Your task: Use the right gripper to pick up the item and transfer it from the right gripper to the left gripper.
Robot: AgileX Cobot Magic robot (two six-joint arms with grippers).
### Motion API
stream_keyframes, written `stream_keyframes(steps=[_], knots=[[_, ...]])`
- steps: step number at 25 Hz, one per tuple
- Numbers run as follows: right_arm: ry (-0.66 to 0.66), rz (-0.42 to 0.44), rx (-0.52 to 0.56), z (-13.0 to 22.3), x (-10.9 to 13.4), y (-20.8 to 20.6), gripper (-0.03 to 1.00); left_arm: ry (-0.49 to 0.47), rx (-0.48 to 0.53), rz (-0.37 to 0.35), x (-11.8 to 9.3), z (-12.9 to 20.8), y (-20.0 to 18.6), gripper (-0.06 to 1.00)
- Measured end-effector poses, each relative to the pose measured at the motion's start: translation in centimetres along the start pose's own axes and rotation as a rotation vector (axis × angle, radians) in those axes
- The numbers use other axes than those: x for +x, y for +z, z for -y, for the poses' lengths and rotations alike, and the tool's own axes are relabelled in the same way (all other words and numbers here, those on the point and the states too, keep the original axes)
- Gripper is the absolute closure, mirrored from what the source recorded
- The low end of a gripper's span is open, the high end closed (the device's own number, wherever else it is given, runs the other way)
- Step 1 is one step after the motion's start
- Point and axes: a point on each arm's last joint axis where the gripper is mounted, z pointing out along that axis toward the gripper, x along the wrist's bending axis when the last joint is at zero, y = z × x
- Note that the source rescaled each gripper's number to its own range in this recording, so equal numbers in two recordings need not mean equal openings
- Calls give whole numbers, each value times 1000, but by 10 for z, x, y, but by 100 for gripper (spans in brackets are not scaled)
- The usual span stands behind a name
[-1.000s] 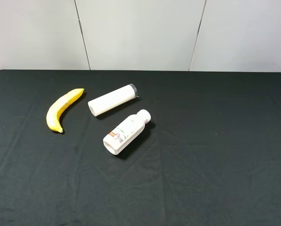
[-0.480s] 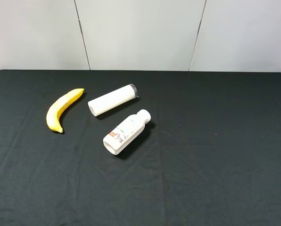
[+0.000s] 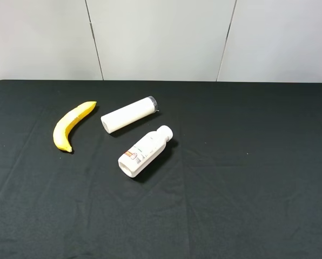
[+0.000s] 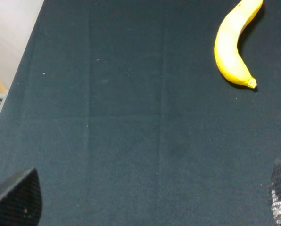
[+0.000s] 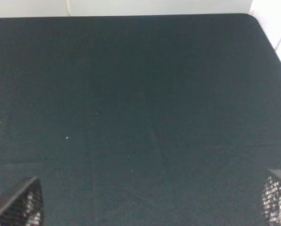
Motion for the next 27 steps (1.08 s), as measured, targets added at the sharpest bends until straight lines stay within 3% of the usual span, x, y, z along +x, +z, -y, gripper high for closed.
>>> stream_keyframes(steps=[27], knots=[[4, 6, 0, 0, 0, 0, -3, 2, 1, -3, 0, 0, 0, 2]])
